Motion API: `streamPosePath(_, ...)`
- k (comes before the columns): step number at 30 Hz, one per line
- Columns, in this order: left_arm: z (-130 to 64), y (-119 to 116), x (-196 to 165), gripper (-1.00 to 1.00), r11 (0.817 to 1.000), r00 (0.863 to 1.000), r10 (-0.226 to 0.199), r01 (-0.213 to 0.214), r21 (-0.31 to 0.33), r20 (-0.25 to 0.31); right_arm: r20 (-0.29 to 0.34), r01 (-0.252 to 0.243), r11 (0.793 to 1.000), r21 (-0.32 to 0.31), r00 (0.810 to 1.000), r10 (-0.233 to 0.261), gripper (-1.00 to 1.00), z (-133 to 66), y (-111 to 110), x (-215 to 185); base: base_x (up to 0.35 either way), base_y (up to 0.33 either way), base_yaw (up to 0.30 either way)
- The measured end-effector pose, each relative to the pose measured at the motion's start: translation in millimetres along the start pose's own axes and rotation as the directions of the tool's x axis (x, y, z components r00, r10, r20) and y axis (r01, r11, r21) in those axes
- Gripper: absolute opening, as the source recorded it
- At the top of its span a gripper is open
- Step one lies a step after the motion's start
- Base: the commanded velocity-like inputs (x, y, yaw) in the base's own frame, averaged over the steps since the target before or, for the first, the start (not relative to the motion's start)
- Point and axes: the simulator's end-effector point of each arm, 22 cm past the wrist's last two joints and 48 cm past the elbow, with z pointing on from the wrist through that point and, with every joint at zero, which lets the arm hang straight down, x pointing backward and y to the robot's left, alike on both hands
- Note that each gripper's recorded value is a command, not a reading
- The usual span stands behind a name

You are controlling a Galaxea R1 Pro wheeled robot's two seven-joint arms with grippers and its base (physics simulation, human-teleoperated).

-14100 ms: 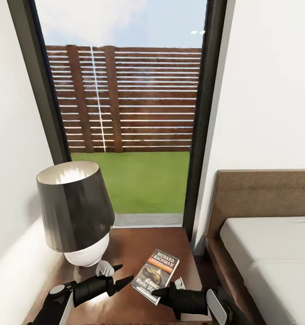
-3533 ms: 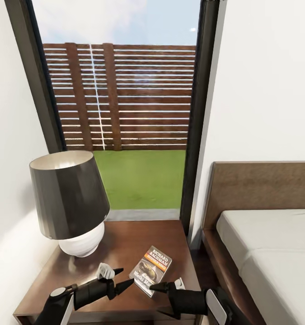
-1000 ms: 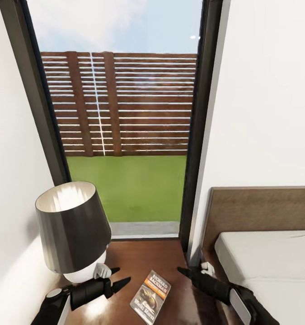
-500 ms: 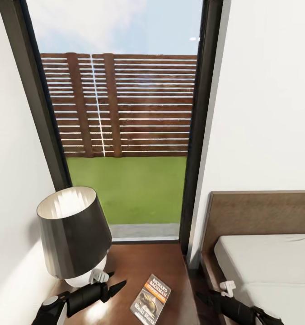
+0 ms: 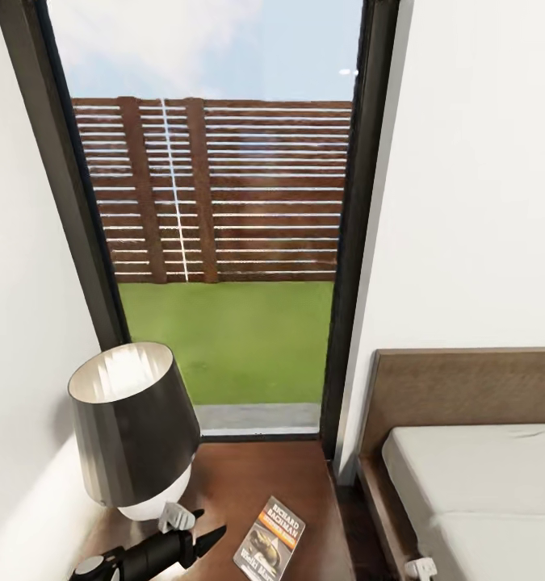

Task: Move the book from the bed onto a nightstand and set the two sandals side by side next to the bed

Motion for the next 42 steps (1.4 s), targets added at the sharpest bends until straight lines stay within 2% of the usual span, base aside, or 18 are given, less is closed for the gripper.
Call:
streamPosePath(3, -1.0, 1.6, -1.3, 1.0, 1.0, 1.0, -0.003, 0.003, -0.021, -0.003, 0.005, 0.019, 1.0, 0.007, 1.0, -0.019, 1.0, -8.7, 2.6, 11.9, 0.0, 0.0, 0.0)
streamPosePath(4, -1.3, 1.3, -0.7, 1.0, 1.0, 1.0, -0.007, 0.007, -0.024, -0.005, 0.017, 0.038, 0.999, 0.009, 0.999, -0.038, 1.0, -10.7, 3.3, 11.8, 0.0, 0.0, 0.0)
streamPosePath(5, -3.2, 2.2, 10.3, 1.0, 0.999, 1.0, -0.023, 0.023, -0.029, -0.019, 0.023, 0.092, 0.996, 0.018, 0.995, -0.092, 1.0, -16.3, 2.8, 26.8, 0.0, 0.0, 0.0)
streamPosePath(7, -5.4, 0.5, 16.1, 1.0, 0.999, 1.0, -0.02, 0.02, -0.028, -0.019, 0.012, 0.119, 0.993, 0.022, 0.993, -0.12, 1.0, -21.8, 4.7, 39.8, 0.0, 0.0, 0.0)
streamPosePath(9, -6.8, -2.0, 24.8, 1.0, 0.999, 0.999, -0.032, 0.032, -0.03, -0.028, 0.007, 0.129, 0.991, 0.023, 0.992, -0.129, 1.0, -25.1, 6.9, 43.6, 0.0, 0.0, 0.0)
streamPosePath(12, -13.8, 2.9, 48.4, 1.0, 0.995, 0.996, -0.067, 0.063, -0.071, -0.057, 0.015, 0.147, 0.989, 0.024, 0.989, -0.147, 1.0, -28.3, 10.8, 41.5, 0.0, 0.0, 0.0)
streamPosePath(13, -18.5, 6.0, 62.2, 1.0, 0.993, 0.995, -0.076, 0.069, -0.095, -0.068, 0.002, 0.14, 0.99, 0.028, 0.99, -0.14, 1.0, -32.7, 11.5, 53.3, 0.0, 0.0, 0.0)
streamPosePath(15, -24.5, 8.4, 79.3, 1.0, 0.987, 0.991, -0.1, 0.089, -0.13, -0.086, -0.048, 0.081, 0.996, 0.042, 0.996, -0.079, 1.0, -43.3, 13.9, 85.4, 0.0, 0.0, 0.0)
streamPosePath(18, -31.9, 14.8, 95.3, 1.0, 0.974, 0.985, -0.135, 0.113, -0.195, -0.109, -0.087, 0.031, 0.998, 0.057, 0.996, -0.026, 1.0, -53.6, 18.6, 108.1, 0.0, 0.0, 0.0)
streamPosePath(20, -37.4, 18.6, 107.1, 1.0, 0.962, 0.978, -0.163, 0.129, -0.24, -0.127, -0.098, 0.016, 0.998, 0.063, 0.995, -0.01, 1.0, -57.7, 21.0, 112.9, 0.0, 0.0, 0.0)
streamPosePath(21, -42.7, 21.4, 121.4, 1.0, 0.948, 0.97, -0.192, 0.146, -0.282, -0.146, -0.102, 0.01, 0.998, 0.067, 0.995, -0.003, 1.0, -59.6, 22.1, 114.7, 0.0, 0.0, 0.0)
streamPosePath(23, -48.1, 23.5, 129.4, 1.0, 0.935, 0.964, -0.214, 0.156, -0.318, -0.158, -0.104, 0.006, 0.998, 0.069, 0.995, 0.001, 1.0, -61.9, 24.1, 113.7, 0.0, 0.0, 0.0)
streamPosePath(27, -70.0, 28.8, 162.4, 1.0, 0.893, 0.938, -0.275, 0.167, -0.419, -0.213, -0.108, 0.001, 0.997, 0.074, 0.994, 0.007, 1.0, -66.5, 27.6, 112.1, 0.0, 0.0, 0.0)
streamPosePath(29, -77.8, 25.0, 176.4, 1.0, 0.888, 0.925, -0.279, 0.146, -0.436, -0.259, -0.121, -0.008, 0.997, 0.08, 0.992, 0.017, 1.0, -72.8, 30.5, 120.1, 0.0, 0.0, 0.0)
streamPosePath(31, -87.0, 23.3, 188.5, 1.0, 0.887, 0.913, -0.265, 0.104, -0.451, -0.31, -0.129, -0.013, 0.995, 0.101, 0.991, 0.026, 1.0, -77.7, 29.1, 124.2, 0.0, 0.0, 0.0)
streamPosePath(35, -120.1, 20.4, 225.2, 1.0, 0.862, 0.877, -0.253, 0.012, -0.508, -0.409, -0.139, -0.007, 0.973, 0.231, 0.989, 0.04, 1.0, -86.9, 6.2, 126.2, 0.0, 0.0, 0.0)
streamPosePath(38, -131.4, 17.5, 237.4, 1.0, 0.856, 0.863, -0.251, -0.014, -0.517, -0.439, -0.141, -0.005, 0.967, 0.255, 0.989, 0.042, 1.0, -88.7, 2.8, 126.2, 0.0, 0.0, 0.0)
streamPosePath(42, -133.8, 16.2, 241.0, 1.0, 0.855, 0.859, -0.251, -0.019, -0.518, -0.446, -0.141, -0.005, 0.966, 0.259, 0.989, 0.043, 1.0, -88.8, 2.0, 126.3, 0.0, 0.0, 0.0)
